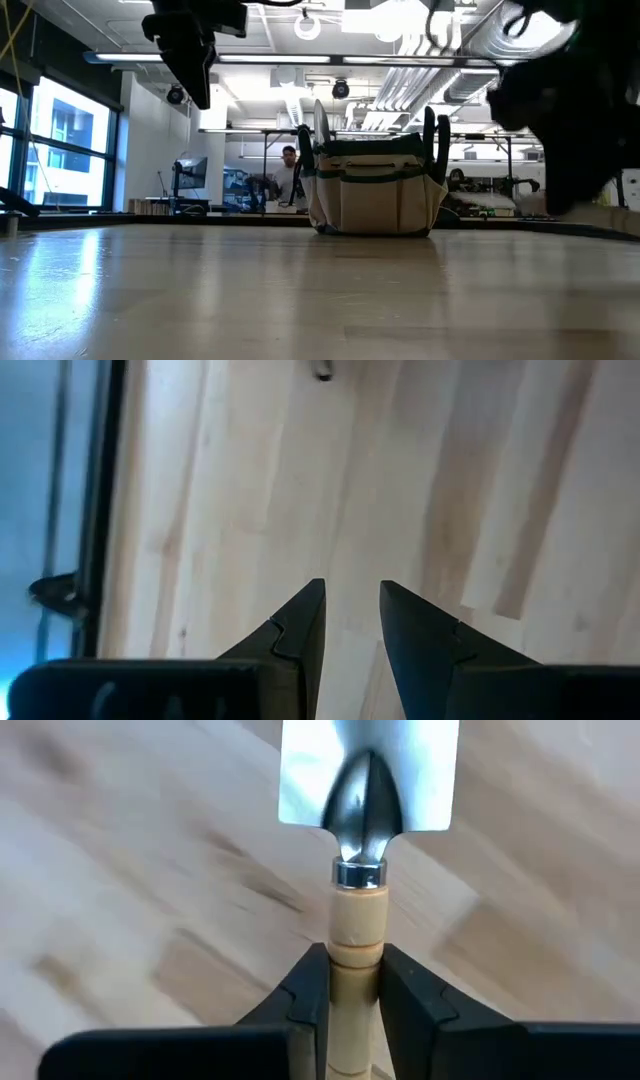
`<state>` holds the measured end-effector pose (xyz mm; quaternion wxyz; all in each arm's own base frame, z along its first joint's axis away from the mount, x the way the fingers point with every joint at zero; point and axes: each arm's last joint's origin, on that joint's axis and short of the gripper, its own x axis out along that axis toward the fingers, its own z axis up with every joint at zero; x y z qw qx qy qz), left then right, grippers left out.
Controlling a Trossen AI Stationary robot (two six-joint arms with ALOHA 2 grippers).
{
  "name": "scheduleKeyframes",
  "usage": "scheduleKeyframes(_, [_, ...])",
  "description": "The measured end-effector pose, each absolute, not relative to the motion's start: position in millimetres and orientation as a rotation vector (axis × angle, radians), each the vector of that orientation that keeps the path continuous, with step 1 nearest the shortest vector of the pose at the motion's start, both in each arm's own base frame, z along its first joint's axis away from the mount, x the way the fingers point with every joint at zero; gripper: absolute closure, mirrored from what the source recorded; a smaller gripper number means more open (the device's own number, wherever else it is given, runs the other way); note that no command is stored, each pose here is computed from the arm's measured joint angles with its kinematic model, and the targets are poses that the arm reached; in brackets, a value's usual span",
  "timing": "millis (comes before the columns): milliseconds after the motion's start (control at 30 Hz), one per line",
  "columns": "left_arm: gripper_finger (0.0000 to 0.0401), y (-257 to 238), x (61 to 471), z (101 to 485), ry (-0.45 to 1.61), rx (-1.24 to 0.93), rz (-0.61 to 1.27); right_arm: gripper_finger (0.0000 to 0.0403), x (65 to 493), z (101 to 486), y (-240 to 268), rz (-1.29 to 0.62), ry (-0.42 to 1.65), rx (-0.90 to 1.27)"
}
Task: Pick & Place Garden tools in Gardening bag
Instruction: Put the top brown trowel into the light brown gardening bag
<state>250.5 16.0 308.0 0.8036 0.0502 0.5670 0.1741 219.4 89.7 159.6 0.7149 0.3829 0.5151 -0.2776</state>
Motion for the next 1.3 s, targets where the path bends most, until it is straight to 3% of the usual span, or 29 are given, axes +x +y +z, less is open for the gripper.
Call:
scheduleKeyframes(200, [0.0308, 13.3, 254.0, 308.6, 1.195, 0.085, 0.259, 0.0351, 243.0, 186.6, 107.6, -0.406, 0.860, 0.766])
scheduleKeyframes(400, [0.0308, 10.6, 259.4, 307.6, 1.149, 0.060, 0.147, 0.0351, 265.6, 211.1, 109.1, -0.300, 0.520, 0.518])
scheduleKeyframes(600, [0.0308, 3.8, 267.6, 276.1, 1.053, -0.040, -0.088, 0.0351, 269.5, 221.8, 88.0, -0.694, 0.249, 0.221])
scheduleKeyframes(800, [0.0308, -3.9, 269.5, 239.0, 0.951, -0.144, -0.351, 0.0351, 267.4, 202.0, 63.1, -0.806, 0.294, 0.210])
scheduleKeyframes(1300, [0.0308, -4.7, 268.9, 230.4, 0.919, -0.120, -0.403, 0.0351, 275.2, 193.9, 40.3, -0.918, 0.308, 0.117])
